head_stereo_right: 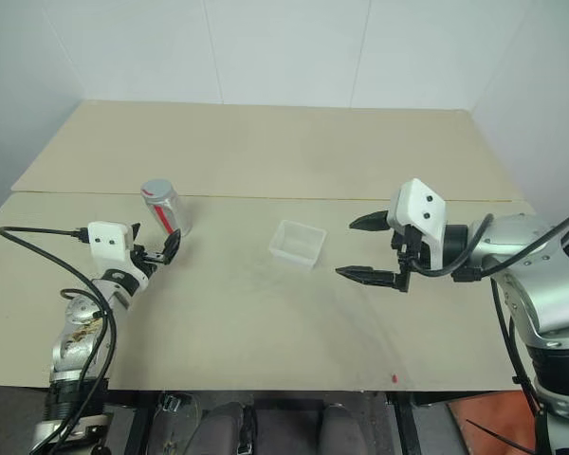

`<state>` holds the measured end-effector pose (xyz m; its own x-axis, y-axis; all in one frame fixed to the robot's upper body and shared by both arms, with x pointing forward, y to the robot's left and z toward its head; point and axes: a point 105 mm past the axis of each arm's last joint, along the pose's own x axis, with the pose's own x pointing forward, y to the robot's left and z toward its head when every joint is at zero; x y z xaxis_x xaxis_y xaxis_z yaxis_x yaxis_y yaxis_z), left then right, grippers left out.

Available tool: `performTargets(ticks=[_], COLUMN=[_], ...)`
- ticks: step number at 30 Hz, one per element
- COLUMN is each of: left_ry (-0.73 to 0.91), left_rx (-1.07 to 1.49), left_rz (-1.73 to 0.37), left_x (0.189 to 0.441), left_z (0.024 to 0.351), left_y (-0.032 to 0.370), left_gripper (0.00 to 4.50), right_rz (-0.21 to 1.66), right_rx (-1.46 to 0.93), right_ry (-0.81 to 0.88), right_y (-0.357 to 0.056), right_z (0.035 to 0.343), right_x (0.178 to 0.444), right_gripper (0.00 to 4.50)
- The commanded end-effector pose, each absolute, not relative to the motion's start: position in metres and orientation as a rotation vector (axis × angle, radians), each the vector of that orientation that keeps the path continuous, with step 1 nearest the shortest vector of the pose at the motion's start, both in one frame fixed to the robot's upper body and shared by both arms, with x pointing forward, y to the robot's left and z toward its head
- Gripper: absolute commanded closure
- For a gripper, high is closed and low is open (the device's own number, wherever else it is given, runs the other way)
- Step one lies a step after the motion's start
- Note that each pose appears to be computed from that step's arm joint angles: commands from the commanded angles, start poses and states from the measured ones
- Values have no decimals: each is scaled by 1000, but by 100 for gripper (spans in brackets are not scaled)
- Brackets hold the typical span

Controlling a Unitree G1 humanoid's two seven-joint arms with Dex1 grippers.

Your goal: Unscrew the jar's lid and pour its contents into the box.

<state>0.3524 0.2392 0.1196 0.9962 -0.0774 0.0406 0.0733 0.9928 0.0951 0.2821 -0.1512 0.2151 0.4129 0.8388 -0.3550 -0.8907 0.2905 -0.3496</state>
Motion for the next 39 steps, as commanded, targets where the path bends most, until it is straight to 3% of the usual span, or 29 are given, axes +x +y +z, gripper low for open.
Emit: performTargets(ticks=[1, 16, 34, 39], left_ry=[-107, -118, -144, -164], left_rx=[124, 154, 131, 129], left_rz=[-80, -132, -122, -130], left_x=[359, 394, 414, 413], left_z=[131, 132, 136, 137], left_y=[238, 227, 220, 216], left_gripper=[5, 5, 5, 125], right_rz=[1141, 1147, 1164, 1168], right_rx=[-552, -544, -546, -548], right_ry=[71, 62, 59, 64], right_y=[-153, -153, -151, -150], right_z=[227, 228, 228, 227], right_x=[277, 274, 269, 267], right_gripper=[0, 0, 0, 0])
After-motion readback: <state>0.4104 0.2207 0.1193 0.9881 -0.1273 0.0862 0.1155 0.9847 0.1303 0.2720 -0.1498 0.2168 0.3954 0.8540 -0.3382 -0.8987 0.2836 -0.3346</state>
